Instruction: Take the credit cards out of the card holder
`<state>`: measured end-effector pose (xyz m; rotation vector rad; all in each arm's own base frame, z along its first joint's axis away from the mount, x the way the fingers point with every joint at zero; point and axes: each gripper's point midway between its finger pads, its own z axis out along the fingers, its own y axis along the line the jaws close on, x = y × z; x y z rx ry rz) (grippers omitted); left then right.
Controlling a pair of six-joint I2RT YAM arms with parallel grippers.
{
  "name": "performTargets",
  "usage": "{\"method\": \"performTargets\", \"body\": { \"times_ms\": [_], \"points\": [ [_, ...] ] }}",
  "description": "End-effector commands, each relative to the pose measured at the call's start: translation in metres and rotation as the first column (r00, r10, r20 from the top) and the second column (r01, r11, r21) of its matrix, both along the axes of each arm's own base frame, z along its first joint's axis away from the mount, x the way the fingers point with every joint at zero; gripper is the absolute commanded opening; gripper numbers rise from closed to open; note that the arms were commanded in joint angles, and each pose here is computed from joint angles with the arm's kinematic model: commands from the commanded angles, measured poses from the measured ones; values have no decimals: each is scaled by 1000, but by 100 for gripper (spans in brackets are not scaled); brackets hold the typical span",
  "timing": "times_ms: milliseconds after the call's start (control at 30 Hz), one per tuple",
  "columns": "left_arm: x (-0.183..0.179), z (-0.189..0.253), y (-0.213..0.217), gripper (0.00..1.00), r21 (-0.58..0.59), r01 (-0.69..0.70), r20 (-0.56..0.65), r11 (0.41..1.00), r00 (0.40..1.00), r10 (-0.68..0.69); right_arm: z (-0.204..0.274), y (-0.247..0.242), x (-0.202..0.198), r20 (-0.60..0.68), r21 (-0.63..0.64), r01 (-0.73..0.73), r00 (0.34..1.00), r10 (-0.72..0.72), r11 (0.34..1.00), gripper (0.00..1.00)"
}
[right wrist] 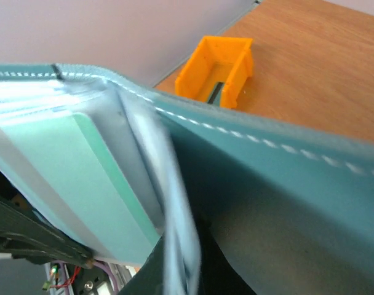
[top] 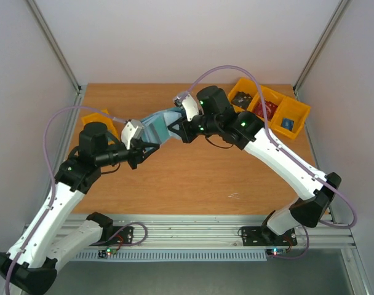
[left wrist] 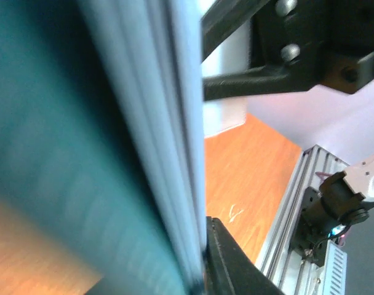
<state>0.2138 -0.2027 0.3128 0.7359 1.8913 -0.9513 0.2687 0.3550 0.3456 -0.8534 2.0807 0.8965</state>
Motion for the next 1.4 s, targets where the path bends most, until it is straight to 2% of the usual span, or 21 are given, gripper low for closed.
{"method": "performTargets", "body": {
  "times_ms": [0, 100, 267, 433, 900, 967, 1100, 1133, 1200, 1267, 1333, 1367],
  "points": [
    [-18, 55, -8, 19, -107, 118, 229, 987, 969, -91, 22, -5, -23, 54, 62, -156, 987, 153, 986, 1],
    [-22, 64, -5, 25, -120, 120, 273, 985, 958, -84, 29, -11, -31, 52, 93, -206, 978, 202, 974, 1],
    [-22, 70, 3, 25, -111, 77, 338, 991, 941, -35, 37, -13, -40, 54, 129, -262, 965, 257, 957, 1],
    [-4, 64, 9, 25, -91, -18, 325, 996, 945, 46, 42, -8, -50, 49, 162, -322, 947, 318, 933, 1],
    [-1, 62, 0, 31, -121, 27, 285, 992, 959, 9, 47, 6, -62, 43, 183, -411, 911, 410, 893, 1],
    [-3, 64, -3, 27, -132, 52, 286, 990, 958, -12, 45, 11, -63, 42, 169, -425, 905, 424, 889, 1],
    [0, 57, -2, 1, -124, 34, 259, 992, 966, -1, 45, 12, -61, 56, 171, -426, 905, 423, 889, 2],
    [2, 55, 0, 0, -114, 14, 251, 993, 968, 15, 44, 10, -58, 58, 161, -405, 914, 401, 900, 5],
    [15, 43, 10, 0, -54, -80, 244, 995, 966, 91, 37, 2, -40, 51, 129, -313, 950, 309, 941, 19],
    [40, 23, 33, 0, 73, -258, 256, 963, 938, 232, 25, -13, -16, 33, 72, -176, 984, 174, 982, 33],
    [65, -6, 65, 0, 270, -419, 325, 867, 887, 327, 12, -31, 0, 13, 9, -62, 998, 61, 998, 41],
    [74, -17, 81, 0, 395, -466, 417, 792, 859, 297, 9, -38, 5, 7, -7, -29, 1000, 29, 1000, 45]
  ]
}}
